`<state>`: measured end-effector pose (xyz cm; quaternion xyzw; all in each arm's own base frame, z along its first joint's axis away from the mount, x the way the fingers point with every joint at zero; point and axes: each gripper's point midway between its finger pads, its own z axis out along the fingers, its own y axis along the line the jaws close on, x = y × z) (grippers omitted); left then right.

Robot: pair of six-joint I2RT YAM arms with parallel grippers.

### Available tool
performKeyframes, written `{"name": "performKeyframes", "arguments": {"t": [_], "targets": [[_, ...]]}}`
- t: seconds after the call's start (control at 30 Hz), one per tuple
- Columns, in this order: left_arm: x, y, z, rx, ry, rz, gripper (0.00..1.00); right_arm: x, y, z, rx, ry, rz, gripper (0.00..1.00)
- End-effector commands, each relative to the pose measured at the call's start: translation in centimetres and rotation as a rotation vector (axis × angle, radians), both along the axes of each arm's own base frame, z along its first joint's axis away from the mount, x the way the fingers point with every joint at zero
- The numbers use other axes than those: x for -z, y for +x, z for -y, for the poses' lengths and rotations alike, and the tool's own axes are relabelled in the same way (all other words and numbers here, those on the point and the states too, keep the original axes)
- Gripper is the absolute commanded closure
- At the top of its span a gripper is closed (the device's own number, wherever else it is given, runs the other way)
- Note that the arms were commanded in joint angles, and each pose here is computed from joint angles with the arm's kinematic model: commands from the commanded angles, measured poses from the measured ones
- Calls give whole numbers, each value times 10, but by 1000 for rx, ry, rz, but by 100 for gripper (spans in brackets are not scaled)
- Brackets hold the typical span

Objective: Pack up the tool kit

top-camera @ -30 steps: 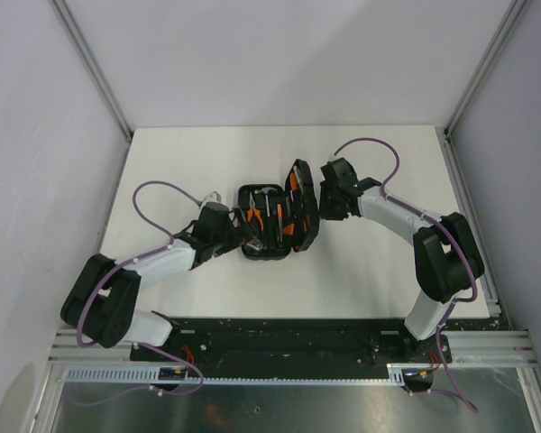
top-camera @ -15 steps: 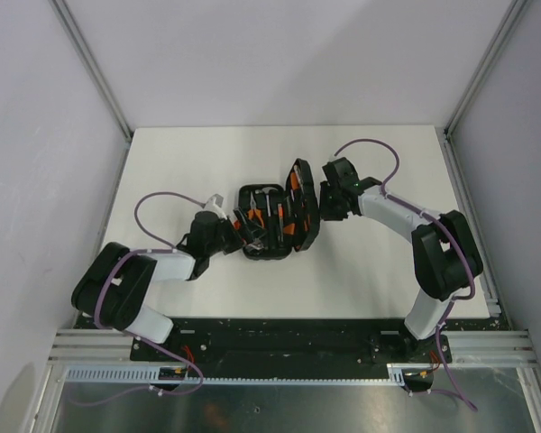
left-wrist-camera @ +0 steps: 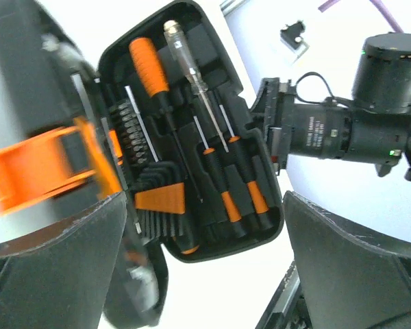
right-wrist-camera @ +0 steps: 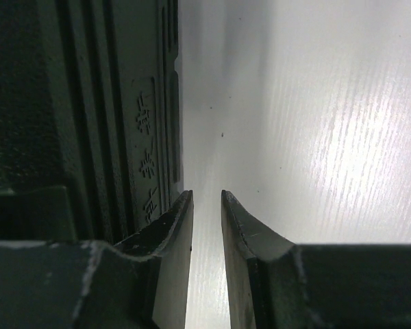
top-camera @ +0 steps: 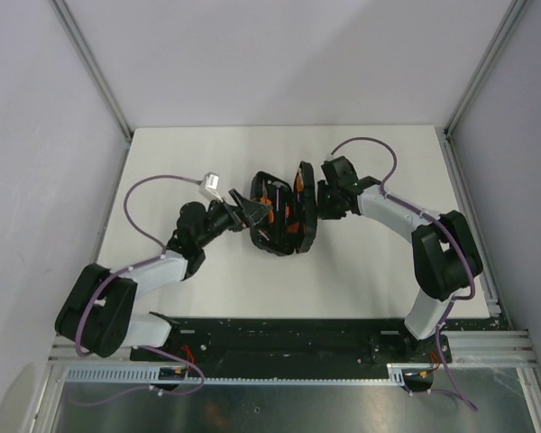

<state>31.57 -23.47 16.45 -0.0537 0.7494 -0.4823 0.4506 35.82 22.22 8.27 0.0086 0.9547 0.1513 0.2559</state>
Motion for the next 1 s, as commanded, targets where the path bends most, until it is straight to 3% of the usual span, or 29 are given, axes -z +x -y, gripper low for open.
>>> {"name": "performKeyframes", "arguments": {"t": [0.0,0.17,0.33,0.53,0.8,0.97], "targets": [[-27,3,21,86,-32,90,0,-34,14,-19,-40,39,99,72],[-22,6,42,144,-23,76,1,-38,13,-26,-61,41,111,72],[-17,15,17,2,25,78,1,-32,12,-28,-67,25,90,72],[18,19,-28,-210,147,-41,1,-28,13,-25,-61,22,80,72],[86,10,-49,-246,176,-269,0,-26,16,-24,-58,32,75,72],[111,4,-69,-314,210,-324,1,-23,18,-24,-57,35,68,72]]}}
